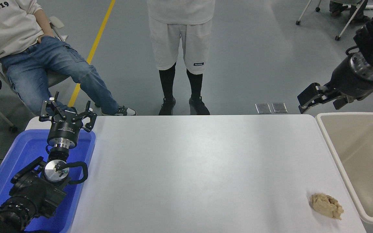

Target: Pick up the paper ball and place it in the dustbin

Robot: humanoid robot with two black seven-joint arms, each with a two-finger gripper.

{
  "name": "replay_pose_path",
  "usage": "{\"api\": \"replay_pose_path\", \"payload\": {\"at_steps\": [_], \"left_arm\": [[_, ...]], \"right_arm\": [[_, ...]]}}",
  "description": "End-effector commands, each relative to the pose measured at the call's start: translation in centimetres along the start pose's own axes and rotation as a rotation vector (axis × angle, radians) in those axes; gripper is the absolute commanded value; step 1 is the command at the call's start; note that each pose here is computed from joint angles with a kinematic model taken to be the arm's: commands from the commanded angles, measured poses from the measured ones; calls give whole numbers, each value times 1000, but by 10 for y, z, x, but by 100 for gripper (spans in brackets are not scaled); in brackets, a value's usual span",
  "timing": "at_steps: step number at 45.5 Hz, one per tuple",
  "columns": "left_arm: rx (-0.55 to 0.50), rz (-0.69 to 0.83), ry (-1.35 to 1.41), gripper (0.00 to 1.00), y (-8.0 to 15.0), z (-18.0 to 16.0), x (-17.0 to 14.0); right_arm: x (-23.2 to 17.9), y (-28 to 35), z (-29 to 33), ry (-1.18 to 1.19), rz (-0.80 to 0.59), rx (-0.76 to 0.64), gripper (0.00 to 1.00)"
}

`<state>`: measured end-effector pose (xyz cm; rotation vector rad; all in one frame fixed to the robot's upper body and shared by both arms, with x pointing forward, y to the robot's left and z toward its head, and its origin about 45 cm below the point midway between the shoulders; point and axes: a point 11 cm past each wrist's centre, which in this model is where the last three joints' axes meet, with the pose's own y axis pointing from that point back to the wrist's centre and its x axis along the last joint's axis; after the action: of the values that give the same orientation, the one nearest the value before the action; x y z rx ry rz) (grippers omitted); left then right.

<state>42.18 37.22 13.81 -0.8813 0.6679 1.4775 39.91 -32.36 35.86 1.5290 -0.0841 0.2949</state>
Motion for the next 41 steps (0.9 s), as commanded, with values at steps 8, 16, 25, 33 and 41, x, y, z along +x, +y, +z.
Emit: {"api": "replay_pose_path", "payload": {"at_steps": [8,16,25,33,41], "left_arm": [[0,-1,0,99,0,0,0],[0,-1,0,99,0,0,0],[0,-1,0,99,0,0,0],[0,-1,2,99,0,0,0],[1,-1,0,99,0,0,0]], "right_arm": [[1,1,0,0,4,1,100],[1,2,0,-1,5,2,100],[2,2,-3,4,9,7,100],[3,3,-3,3,12,10,100],[3,4,-2,0,14,9,100]]}}
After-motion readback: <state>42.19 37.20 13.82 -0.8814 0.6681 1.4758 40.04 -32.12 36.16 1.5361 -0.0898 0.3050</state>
